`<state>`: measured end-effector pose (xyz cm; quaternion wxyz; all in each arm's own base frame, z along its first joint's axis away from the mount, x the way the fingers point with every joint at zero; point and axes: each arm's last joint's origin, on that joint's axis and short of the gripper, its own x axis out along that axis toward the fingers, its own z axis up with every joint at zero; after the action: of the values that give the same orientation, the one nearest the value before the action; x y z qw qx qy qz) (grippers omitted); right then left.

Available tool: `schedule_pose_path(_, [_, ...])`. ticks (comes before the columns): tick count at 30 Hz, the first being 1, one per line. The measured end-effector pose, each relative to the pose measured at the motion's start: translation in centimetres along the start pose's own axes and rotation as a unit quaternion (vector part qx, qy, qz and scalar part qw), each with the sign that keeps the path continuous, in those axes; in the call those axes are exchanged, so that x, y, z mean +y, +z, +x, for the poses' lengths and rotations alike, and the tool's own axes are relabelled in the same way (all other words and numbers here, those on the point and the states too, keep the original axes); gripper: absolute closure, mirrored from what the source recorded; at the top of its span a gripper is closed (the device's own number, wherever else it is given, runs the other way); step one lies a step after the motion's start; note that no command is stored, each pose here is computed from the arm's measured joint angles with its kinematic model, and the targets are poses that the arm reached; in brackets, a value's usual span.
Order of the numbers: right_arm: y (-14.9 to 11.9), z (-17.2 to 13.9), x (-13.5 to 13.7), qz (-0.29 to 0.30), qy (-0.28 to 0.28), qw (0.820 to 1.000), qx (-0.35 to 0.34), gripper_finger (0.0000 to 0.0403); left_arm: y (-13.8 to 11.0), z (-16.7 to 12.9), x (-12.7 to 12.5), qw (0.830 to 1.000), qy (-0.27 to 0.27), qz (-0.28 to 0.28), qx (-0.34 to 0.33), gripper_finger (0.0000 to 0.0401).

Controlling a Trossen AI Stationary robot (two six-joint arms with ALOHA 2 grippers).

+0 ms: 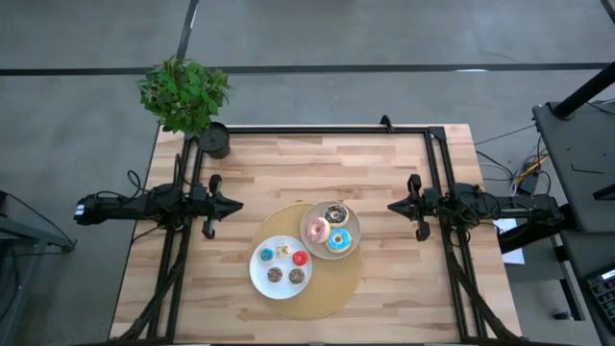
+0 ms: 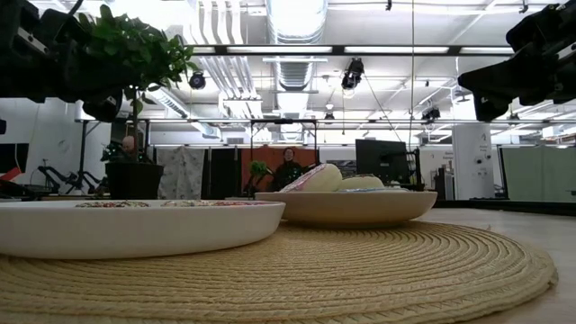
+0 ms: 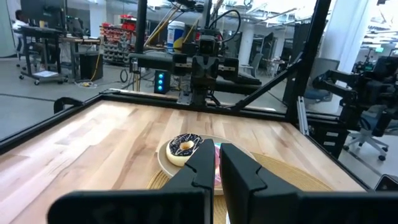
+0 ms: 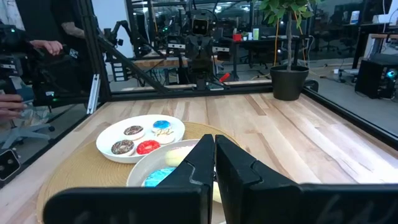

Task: Pick & Place donuts
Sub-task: Return to Home Position

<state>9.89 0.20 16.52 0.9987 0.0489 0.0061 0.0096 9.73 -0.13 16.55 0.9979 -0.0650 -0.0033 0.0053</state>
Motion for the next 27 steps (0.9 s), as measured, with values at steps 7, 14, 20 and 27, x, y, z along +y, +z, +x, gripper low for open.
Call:
schedule_pose_path(7, [0.00,0.00,0.00,0.001,0.000,1.000,0.000,0.0394,0.04,0.00,0.00,1.000,0.000,0.000,-0.002,0.0401])
schedule_pose_path(14, [0.00,0.00,0.00,0.001,0.000,1.000,0.000,0.0394,0.36,-0.03,-0.04,1.000,-0.001,0.000,-0.014,0.0401])
schedule_pose_path(20, [0.01,0.00,0.00,0.002,0.000,1.000,0.000,0.0394,0.37,-0.03,-0.05,1.000,-0.002,-0.001,-0.014,0.0401])
schedule_pose_path(27, [0.00,0.00,0.00,0.002,0.000,1.000,0.000,0.0394,0.37,-0.03,-0.05,1.000,-0.002,-0.001,-0.014,0.0401])
